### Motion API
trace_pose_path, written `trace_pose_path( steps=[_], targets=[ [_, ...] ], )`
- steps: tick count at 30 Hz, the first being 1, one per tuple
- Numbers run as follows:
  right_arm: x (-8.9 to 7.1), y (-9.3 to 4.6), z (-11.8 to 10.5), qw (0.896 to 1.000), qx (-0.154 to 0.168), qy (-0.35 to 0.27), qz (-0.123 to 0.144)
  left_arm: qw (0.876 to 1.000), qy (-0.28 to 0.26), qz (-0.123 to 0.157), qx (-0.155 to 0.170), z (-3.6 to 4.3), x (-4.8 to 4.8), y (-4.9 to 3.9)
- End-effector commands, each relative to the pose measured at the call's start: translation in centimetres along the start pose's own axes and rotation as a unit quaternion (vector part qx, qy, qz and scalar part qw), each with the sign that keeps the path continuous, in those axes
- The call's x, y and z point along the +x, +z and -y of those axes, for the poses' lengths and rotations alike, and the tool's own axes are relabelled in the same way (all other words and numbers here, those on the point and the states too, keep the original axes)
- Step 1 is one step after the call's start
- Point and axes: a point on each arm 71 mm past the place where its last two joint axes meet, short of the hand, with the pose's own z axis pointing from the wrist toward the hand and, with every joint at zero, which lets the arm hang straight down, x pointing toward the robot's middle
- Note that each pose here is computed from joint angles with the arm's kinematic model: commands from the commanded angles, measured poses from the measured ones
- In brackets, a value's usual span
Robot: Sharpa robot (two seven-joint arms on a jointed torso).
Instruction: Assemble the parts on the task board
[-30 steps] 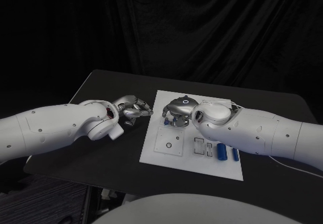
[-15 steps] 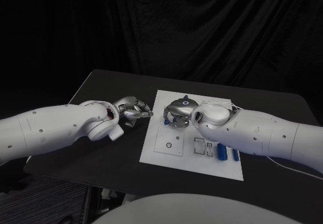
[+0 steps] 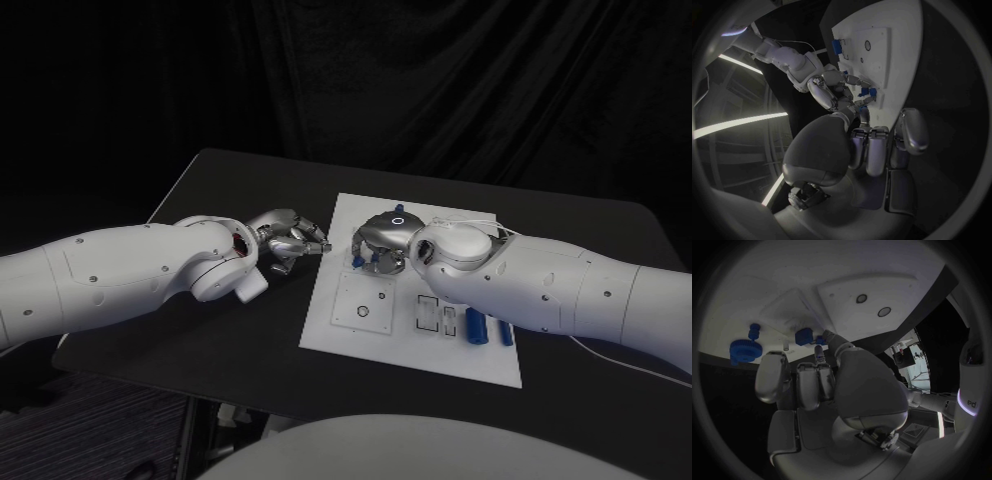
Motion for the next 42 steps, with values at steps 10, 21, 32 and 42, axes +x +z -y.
trace_pose_path(
  steps=[10, 21, 32, 42],
  targets=[
    [0.6, 0.2, -0.1, 1.0, 0.006, 0.003, -0.018, 1.0, -0.004, -0.016, -0.001, 0.03, 0.46, 0.14],
    [0.6, 0.3, 0.1, 1.0, 0.009, 0.005, -0.015, 1.0, -0.003, -0.024, -0.002, 0.02, 0.75, 0.32],
    [-0.3, -0.4, -0.2, 0.998, -0.006, 0.03, 0.051, 1.0, -0.009, -0.029, -0.009, -0.94, 1.41, 0.2],
    [-1.4, -1.3, -1.0, 0.992, -0.019, 0.049, 0.114, 0.999, -0.011, -0.032, -0.013, -1.36, 1.62, 0.17]
  ],
)
